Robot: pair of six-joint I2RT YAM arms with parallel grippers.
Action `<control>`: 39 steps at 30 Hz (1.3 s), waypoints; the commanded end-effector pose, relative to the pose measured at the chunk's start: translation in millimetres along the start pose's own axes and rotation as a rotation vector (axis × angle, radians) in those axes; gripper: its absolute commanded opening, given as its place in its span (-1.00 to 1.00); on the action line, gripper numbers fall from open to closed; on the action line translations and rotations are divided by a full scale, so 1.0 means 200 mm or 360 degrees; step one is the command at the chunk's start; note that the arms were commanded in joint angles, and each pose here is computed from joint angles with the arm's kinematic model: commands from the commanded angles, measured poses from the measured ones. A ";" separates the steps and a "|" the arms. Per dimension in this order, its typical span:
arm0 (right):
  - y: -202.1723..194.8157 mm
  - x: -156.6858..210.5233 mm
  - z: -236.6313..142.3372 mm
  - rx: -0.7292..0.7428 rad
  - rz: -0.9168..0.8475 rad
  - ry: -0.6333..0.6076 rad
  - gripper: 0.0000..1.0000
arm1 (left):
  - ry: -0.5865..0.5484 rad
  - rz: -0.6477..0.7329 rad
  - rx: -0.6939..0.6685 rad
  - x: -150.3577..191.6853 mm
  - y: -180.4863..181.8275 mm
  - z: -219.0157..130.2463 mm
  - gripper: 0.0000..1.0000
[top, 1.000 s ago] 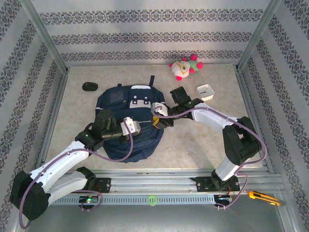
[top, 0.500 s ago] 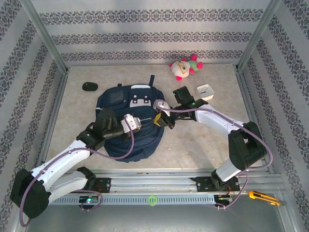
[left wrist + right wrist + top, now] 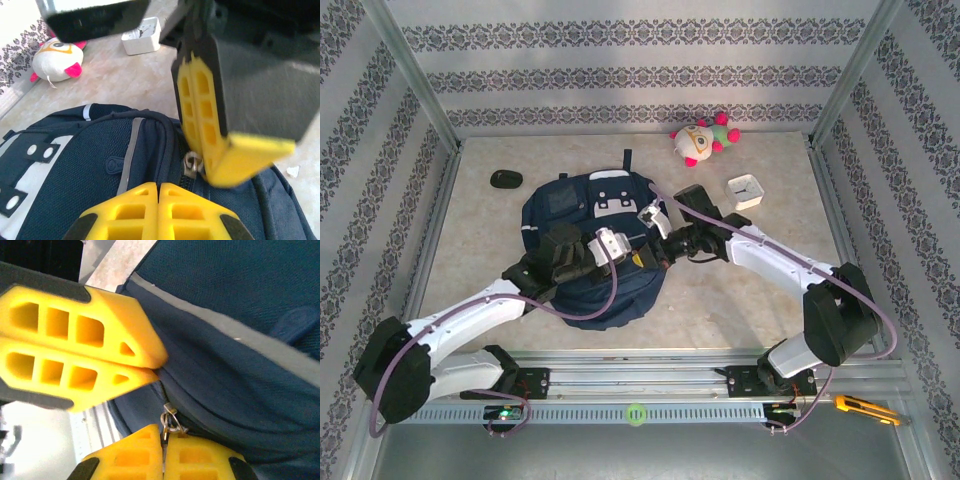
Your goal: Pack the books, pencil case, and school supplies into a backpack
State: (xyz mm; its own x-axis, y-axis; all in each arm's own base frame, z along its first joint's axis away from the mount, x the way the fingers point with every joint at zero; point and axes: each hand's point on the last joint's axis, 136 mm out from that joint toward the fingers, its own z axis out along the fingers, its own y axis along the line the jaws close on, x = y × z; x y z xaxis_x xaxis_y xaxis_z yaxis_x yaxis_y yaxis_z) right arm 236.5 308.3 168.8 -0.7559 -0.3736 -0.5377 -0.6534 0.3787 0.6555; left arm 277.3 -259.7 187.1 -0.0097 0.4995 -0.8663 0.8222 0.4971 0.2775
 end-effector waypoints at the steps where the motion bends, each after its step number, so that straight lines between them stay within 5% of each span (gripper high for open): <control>1: 0.20 -0.02 0.05 -0.0212 0.0176 -0.0043 -1.00 | -0.0231 -0.0024 -0.0104 -0.21 0.08 0.01 -1.00; 3: 0.16 -0.02 0.05 -0.0132 0.0236 -0.0095 -0.99 | -0.0261 -0.0030 -0.0117 -0.21 0.08 0.00 -1.00; 5: 0.09 -0.03 -0.01 0.0019 0.0341 -0.0181 -0.31 | -0.0271 -0.0017 -0.0114 -0.21 0.07 -0.02 -1.00; 8: 0.09 -0.06 -0.13 0.0085 0.0386 -0.0333 0.17 | -0.0302 -0.0007 -0.0052 -0.20 0.03 -0.04 -1.00; 17: 0.01 -0.15 -0.32 0.0079 0.0813 -0.0735 0.15 | -0.0523 -0.0085 0.0087 -0.22 -0.07 -0.07 -1.00; 39: -0.18 -0.21 -0.18 0.0040 0.1107 -0.0811 0.25 | -0.0519 -0.0049 0.0087 -0.19 -0.08 -0.08 -1.00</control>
State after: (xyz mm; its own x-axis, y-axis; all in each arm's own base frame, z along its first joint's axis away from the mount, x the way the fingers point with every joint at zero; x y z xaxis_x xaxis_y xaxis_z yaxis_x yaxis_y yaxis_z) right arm 286.9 279.0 192.3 -0.9215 0.3375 -0.1920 -0.0442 0.4000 0.9154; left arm 260.3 -271.2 191.0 0.0346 0.2964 -0.9544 0.8521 0.4903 0.1831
